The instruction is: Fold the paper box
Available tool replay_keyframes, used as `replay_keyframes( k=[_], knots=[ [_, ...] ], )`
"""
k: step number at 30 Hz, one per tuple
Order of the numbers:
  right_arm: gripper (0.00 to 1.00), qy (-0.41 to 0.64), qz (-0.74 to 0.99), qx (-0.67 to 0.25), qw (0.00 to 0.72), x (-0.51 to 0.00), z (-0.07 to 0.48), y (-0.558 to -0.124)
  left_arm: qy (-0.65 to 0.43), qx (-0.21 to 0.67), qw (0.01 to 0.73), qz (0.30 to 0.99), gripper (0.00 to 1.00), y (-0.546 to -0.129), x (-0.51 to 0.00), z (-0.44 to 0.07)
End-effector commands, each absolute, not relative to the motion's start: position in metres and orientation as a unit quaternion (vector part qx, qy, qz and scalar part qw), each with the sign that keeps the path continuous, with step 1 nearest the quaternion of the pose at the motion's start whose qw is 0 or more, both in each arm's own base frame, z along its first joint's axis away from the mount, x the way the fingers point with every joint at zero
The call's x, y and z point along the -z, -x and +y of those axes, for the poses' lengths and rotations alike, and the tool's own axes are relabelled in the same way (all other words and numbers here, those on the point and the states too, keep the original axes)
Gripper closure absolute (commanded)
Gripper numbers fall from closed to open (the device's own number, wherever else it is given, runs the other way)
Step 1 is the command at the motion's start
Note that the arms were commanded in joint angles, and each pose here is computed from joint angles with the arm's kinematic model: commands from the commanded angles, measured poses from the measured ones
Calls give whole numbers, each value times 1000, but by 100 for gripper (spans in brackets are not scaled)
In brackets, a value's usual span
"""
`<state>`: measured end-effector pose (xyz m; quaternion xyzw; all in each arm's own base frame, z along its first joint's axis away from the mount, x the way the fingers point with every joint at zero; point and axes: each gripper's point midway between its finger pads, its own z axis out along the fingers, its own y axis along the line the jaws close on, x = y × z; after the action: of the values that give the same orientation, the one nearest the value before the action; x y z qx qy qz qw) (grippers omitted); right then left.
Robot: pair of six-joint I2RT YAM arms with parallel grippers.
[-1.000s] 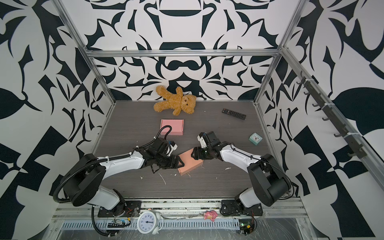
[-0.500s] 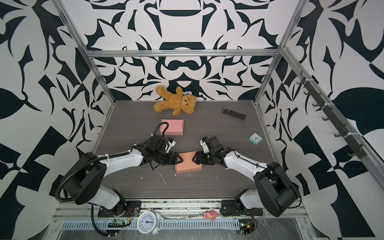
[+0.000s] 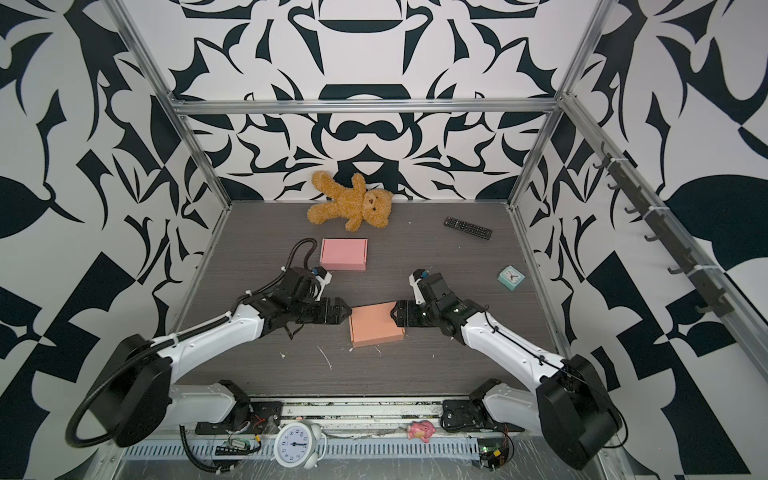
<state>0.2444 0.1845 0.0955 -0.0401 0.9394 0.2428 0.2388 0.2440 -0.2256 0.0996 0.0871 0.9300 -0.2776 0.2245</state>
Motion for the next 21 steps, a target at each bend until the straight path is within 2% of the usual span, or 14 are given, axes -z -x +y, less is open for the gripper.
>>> replay_keyframes(
  k=[1, 7, 13, 17, 21],
  knots=[
    [1, 49, 934, -164, 312, -118, 155, -264, -59, 174, 286, 940, 1, -251, -104, -175],
    [1, 9, 899, -75, 432, -152, 108, -289, 16, 45, 401, 915, 1, -266, -141, -108],
    [1, -46, 840, 30, 541, -181, 56, -297, 35, -60, 498, 865, 1, -280, -169, -65],
    [1, -62, 816, 89, 568, -181, 29, -298, 48, -132, 530, 836, 1, -290, -175, -36],
    [1, -69, 806, 89, 581, -168, 12, -301, 84, -150, 538, 825, 1, -299, -167, -11]
  ],
)
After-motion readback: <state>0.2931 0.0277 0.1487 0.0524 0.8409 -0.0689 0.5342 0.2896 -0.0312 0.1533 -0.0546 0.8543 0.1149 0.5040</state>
